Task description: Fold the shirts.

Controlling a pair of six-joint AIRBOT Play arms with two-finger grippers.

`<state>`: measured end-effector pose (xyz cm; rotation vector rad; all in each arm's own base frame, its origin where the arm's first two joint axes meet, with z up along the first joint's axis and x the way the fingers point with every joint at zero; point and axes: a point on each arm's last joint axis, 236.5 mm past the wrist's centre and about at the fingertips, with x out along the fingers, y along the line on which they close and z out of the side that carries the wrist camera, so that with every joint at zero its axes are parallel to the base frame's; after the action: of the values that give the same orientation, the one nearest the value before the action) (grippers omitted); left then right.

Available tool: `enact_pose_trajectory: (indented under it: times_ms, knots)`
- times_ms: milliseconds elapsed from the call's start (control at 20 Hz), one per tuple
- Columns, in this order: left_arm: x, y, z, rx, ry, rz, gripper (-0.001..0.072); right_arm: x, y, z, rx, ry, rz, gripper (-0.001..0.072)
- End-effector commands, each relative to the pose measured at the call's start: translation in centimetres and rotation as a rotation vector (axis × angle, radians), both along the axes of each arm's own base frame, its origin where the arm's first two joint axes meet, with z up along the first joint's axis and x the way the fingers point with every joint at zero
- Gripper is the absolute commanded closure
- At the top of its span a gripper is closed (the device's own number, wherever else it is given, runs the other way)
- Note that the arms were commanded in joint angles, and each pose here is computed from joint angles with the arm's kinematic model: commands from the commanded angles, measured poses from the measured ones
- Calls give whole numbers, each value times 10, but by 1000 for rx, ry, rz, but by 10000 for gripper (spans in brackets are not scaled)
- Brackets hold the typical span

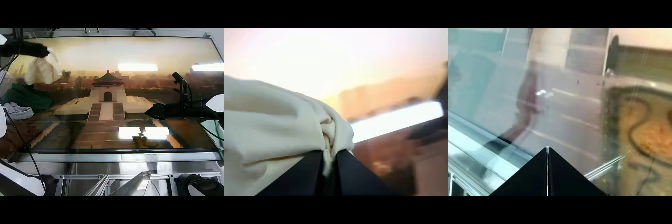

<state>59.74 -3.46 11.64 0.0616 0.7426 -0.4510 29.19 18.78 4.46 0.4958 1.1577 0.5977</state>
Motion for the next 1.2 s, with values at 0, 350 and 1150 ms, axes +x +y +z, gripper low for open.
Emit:
enact_pose_trajectory:
  times_ms: [0, 350, 1150]
  knots:
    - [-91, -134, 55, -176, 98, -330, 684, 0, 0, 0, 0, 1, 1, 685]
    - [-224, -253, -28, -170, 490, -560, 111, 0, 0, 0, 0, 1, 1, 685]
    - [-183, -135, -193, -317, 786, -73, 60, 14, -2, 2, 8, -33, -44, 457]
